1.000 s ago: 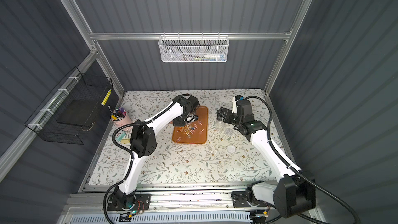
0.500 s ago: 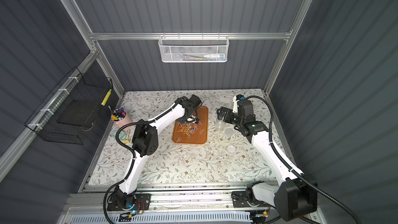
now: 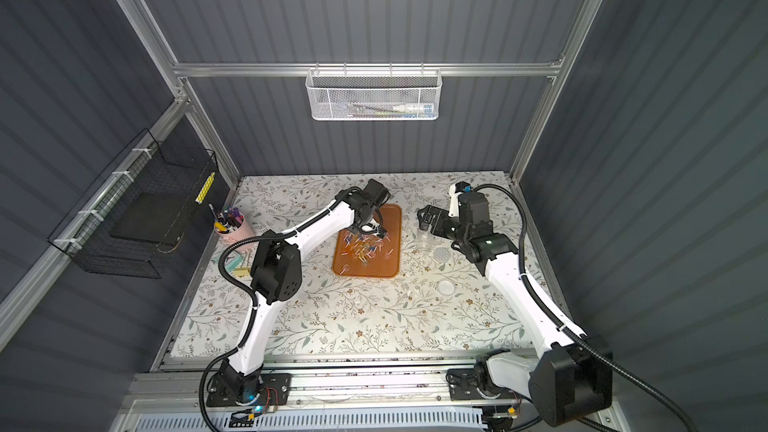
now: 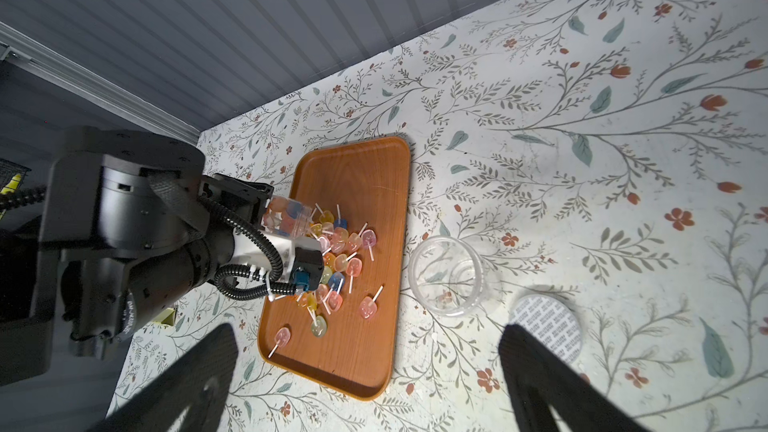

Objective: Pour the candies out of the jar
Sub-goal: 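Pour the candies out of the jar onto the tray.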

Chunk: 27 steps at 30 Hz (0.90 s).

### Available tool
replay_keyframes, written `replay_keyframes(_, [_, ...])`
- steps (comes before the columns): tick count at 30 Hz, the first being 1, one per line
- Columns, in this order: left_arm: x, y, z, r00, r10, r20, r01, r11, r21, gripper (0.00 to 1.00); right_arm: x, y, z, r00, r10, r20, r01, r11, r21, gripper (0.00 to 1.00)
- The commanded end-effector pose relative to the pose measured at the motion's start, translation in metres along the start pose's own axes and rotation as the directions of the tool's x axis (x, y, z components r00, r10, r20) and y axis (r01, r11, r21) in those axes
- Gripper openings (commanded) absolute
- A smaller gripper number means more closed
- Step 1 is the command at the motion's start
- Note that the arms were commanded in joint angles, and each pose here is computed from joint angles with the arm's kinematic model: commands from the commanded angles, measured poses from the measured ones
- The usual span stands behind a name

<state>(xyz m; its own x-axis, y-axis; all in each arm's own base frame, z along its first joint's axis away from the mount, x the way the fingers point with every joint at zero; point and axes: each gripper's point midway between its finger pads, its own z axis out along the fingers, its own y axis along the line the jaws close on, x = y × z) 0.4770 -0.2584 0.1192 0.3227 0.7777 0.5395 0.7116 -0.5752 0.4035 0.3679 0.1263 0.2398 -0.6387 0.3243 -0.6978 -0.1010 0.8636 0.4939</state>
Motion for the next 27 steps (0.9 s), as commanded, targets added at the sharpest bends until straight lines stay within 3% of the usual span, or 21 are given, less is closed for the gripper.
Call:
replay_keyframes(1, [0.025,0.027,-0.031,1.0,0.015,-0.019,-0.017,0.993,-0.12,0.0,0.001,-0.001,0.001,1.0,0.016,0.0,-0.016,1.0,-0.004,0.99])
replay_keyframes(6, [0.032,0.032,-0.035,0.998,0.051,-0.047,-0.057,0.99,-0.132,0.0,0.001,-0.001,0.003,1.0,0.022,-0.002,-0.022,1.0,-0.01,0.99])
replay_keyframes(14, [0.005,0.01,-0.008,0.983,0.179,-0.029,-0.181,0.981,-0.072,0.0,0.002,-0.002,0.001,1.0,0.021,0.002,-0.021,1.0,-0.009,0.99])
replay_keyframes(20, [0.011,0.025,-0.012,0.972,0.22,-0.081,-0.231,0.958,-0.169,0.0,0.002,-0.002,0.0,1.0,0.02,0.004,-0.02,1.0,-0.007,0.99])
replay_keyframes(24, [0.016,0.045,-0.02,0.987,0.139,-0.075,-0.155,0.943,-0.294,0.0,0.002,-0.001,0.0,1.0,0.025,0.003,-0.025,1.0,-0.009,0.99])
replay_keyframes(27, [0.006,0.028,-0.008,0.981,0.178,-0.071,-0.191,0.949,-0.25,0.0,0.002,-0.001,-0.001,1.0,0.024,0.007,-0.024,1.0,-0.011,0.99])
